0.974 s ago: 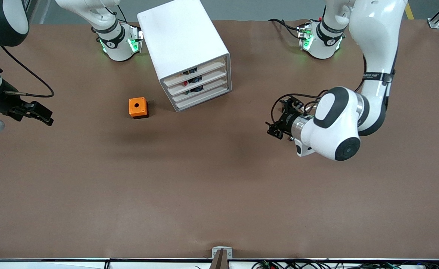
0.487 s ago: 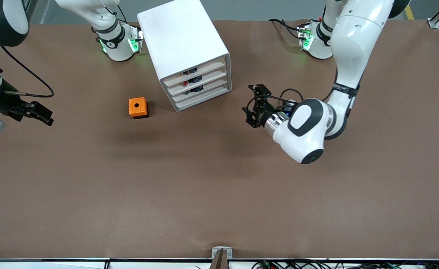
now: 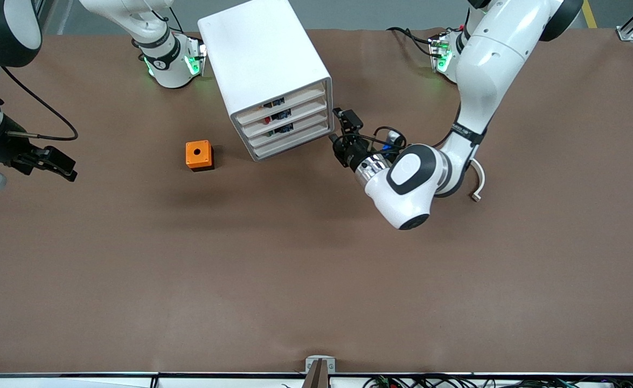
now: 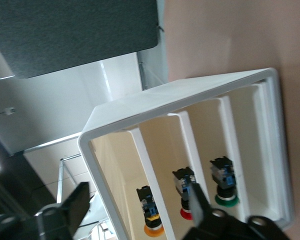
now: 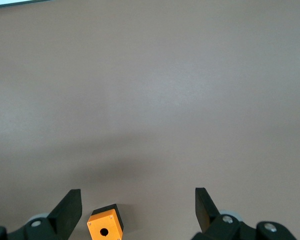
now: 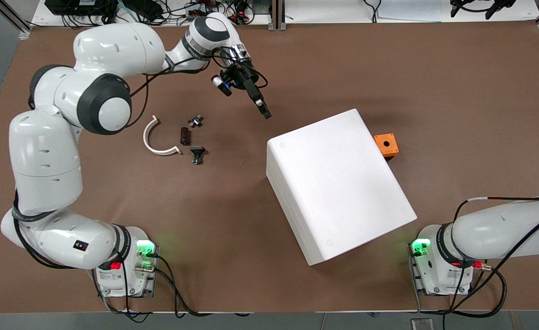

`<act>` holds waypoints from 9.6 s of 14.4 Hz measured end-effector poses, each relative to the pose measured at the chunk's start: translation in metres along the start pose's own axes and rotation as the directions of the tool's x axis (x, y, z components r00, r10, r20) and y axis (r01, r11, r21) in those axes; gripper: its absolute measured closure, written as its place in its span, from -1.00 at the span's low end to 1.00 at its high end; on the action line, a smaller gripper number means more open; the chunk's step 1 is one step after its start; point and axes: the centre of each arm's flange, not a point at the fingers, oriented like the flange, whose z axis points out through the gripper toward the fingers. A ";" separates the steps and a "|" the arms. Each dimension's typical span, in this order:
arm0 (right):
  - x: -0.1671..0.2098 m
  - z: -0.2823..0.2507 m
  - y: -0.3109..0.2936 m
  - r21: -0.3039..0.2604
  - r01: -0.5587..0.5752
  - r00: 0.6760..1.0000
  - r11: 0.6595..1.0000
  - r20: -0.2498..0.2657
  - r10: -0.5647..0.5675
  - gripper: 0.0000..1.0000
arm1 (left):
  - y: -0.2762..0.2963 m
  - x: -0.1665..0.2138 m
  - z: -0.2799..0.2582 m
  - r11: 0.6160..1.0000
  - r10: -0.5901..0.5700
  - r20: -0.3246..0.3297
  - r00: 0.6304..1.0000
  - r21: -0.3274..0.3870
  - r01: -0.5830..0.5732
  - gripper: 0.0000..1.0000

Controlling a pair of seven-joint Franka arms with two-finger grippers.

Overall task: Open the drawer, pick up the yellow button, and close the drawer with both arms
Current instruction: 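Move the left gripper to the cabinet's middle drawer handle, then grip the drawer handle with the left gripper and pull it open, then reach the right gripper into the open drawer while the left gripper holds, then grasp the yellow push button in the drawer with the right gripper, then lift the button out with the right gripper while the left gripper pushes drawer, then push the drawer shut with the left gripper while the right gripper lowers button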

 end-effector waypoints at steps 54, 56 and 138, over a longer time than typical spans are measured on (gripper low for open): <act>-0.128 0.003 -0.290 0.008 -0.704 0.708 0.711 0.094 0.700 -1.00 | 0.023 0.000 -0.040 0.984 0.178 0.127 0.976 -0.019 -0.178 -1.00; -0.146 0.017 -0.319 -0.010 -0.713 0.699 0.701 0.076 0.711 -1.00 | 0.016 0.000 -0.064 0.957 0.284 0.108 0.953 -0.084 -0.276 -1.00; 0.031 0.403 0.131 -0.008 0.283 0.959 0.959 0.027 -0.283 0.18 | -0.065 -0.119 0.160 0.298 0.718 -0.670 0.190 0.050 -0.953 -1.00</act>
